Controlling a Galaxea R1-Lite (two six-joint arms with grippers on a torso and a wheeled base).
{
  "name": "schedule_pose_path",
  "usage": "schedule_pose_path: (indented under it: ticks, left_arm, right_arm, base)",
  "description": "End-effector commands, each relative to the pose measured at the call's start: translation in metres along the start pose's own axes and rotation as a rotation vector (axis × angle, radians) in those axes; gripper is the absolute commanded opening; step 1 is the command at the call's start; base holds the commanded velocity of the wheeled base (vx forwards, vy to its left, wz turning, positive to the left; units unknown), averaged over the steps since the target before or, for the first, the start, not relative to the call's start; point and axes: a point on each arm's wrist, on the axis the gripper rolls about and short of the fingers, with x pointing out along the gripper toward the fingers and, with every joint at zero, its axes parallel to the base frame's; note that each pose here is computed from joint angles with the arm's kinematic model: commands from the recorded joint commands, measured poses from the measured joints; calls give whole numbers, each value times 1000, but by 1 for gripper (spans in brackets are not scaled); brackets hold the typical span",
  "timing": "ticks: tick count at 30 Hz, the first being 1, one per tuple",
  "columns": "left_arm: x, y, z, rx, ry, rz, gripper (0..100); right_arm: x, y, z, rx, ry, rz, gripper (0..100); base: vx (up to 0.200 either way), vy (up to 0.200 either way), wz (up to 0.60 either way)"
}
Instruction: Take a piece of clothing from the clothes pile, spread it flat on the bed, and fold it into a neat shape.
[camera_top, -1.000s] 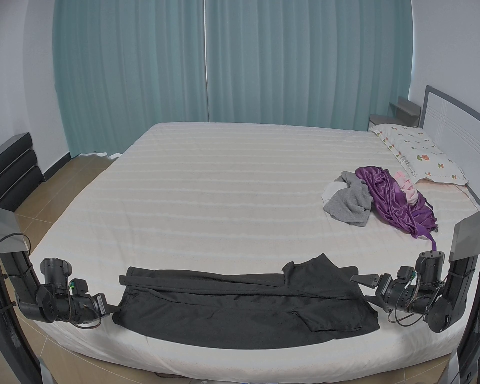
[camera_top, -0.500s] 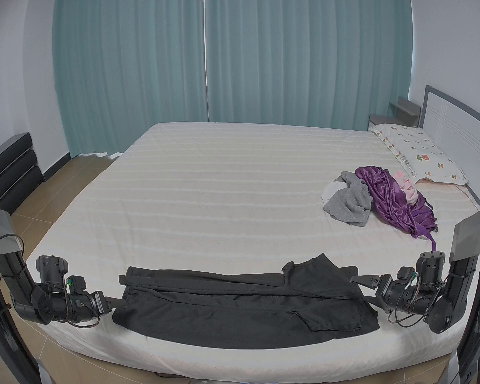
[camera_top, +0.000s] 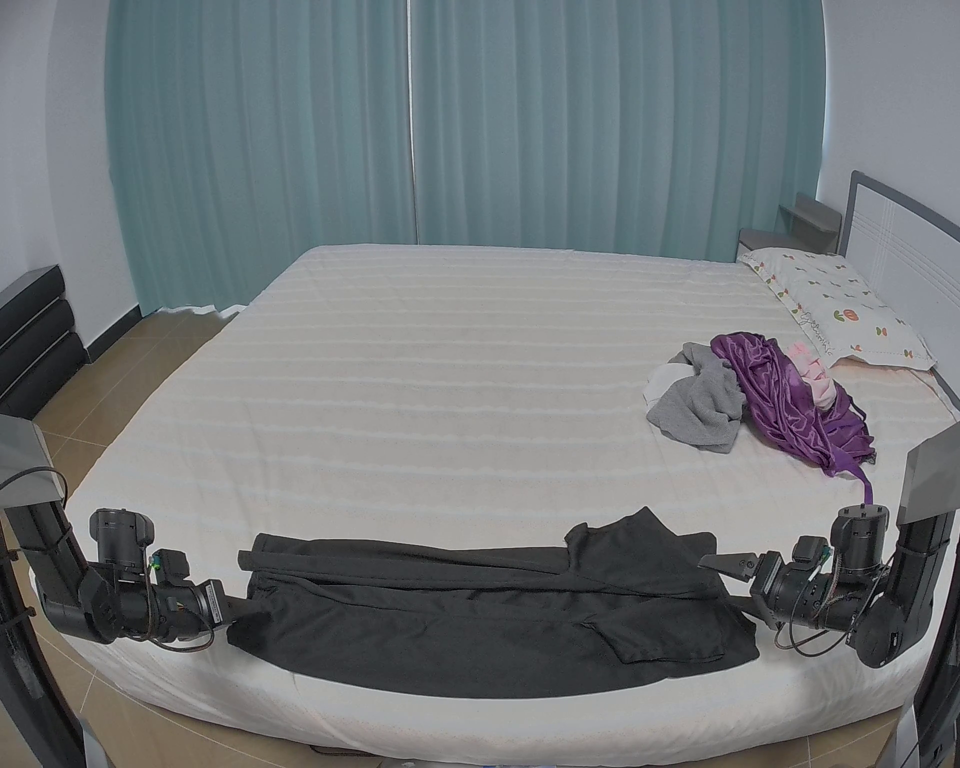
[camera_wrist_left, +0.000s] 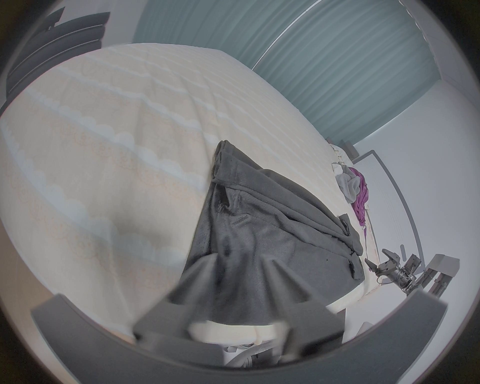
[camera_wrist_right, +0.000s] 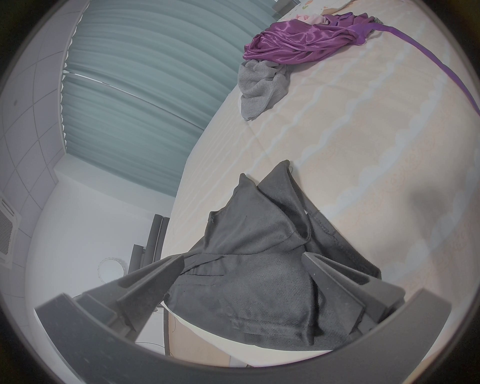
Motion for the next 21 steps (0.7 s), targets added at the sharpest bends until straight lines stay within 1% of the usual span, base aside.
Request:
schedule_pose_path:
  ticks: [1, 3, 4, 11, 17, 18, 21]
  left_arm:
    - [-1, 4, -2, -15, 7, 10, 0]
    - [-1, 4, -2, -17, 7, 11, 0]
    - [-4, 9, -4, -32, 6, 25, 0]
    - [-16, 19, -9, -60, -7, 58, 0]
    - [-23, 17, -13, -62, -12, 62, 0]
    - [-24, 15, -18, -65, 4, 62, 0]
    - [-26, 14, -23, -45, 15, 64, 0]
  right_arm:
    - [-1, 0, -1, 2, 7, 4, 100]
    - [-1, 0, 0, 2, 6, 5, 100]
    - [-1, 1, 0, 10, 13, 20, 100]
    - [-3, 1, 0, 13, 9, 28, 100]
    - [-3, 2, 0, 14, 10, 28, 100]
    - [-3, 1, 0, 17, 10, 26, 100]
    - [-3, 0, 0, 20, 9, 22, 100]
  base:
    - [0, 0, 0]
    - [0, 0, 0]
    - [0, 0, 0]
    - [0, 0, 0]
    - [0, 0, 0]
    - [0, 0, 0]
    - [0, 0, 0]
